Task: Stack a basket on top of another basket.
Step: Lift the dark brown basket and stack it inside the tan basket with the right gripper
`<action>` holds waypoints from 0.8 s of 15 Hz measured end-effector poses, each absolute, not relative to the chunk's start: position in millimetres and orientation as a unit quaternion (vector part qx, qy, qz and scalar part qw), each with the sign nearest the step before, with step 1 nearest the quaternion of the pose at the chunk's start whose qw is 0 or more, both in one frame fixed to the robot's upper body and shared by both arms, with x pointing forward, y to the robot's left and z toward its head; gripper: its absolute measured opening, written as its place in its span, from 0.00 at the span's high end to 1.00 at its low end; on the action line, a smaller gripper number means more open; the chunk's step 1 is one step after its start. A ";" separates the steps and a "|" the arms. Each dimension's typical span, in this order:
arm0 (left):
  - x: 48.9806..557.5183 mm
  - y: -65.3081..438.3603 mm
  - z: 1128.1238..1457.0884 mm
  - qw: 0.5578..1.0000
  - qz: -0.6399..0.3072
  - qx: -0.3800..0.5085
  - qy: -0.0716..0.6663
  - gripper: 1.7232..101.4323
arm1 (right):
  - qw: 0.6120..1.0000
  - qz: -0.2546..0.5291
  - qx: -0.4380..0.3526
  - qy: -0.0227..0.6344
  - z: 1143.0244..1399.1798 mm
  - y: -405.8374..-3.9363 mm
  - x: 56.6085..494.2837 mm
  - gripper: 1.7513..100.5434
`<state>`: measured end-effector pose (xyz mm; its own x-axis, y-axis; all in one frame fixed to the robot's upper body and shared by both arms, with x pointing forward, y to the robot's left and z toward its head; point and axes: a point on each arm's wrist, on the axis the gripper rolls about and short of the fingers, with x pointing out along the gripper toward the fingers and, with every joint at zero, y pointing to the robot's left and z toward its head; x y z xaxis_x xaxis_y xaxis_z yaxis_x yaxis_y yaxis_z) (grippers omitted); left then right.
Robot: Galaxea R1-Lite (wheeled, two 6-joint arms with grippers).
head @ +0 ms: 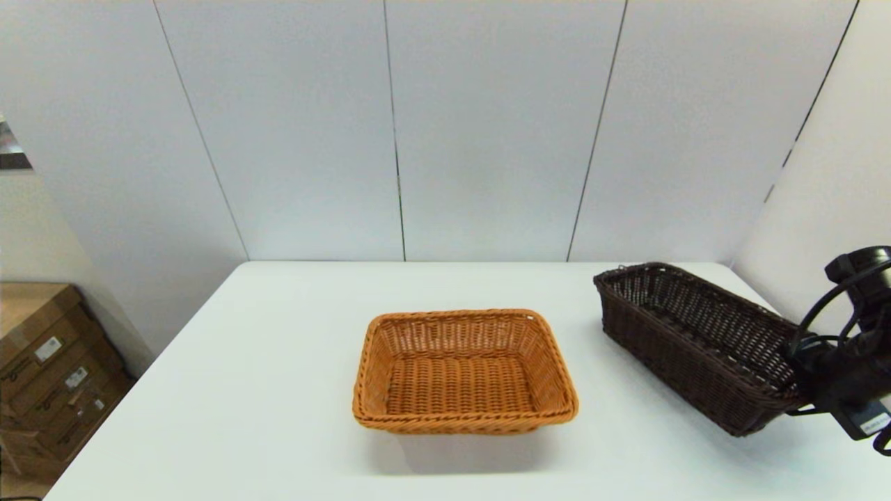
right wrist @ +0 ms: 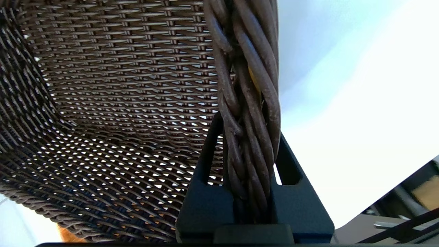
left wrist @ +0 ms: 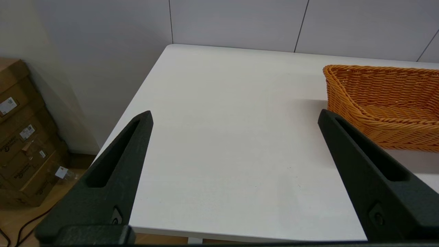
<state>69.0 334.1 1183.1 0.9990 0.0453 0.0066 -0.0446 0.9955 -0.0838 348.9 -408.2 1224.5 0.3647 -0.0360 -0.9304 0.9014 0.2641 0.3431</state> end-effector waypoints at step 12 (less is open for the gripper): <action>69.0 334.1 1183.0 0.999 0.022 -0.042 -0.004 0.04 | 0.682 -0.258 0.563 0.388 1269.4 -420.0 318.1 0.86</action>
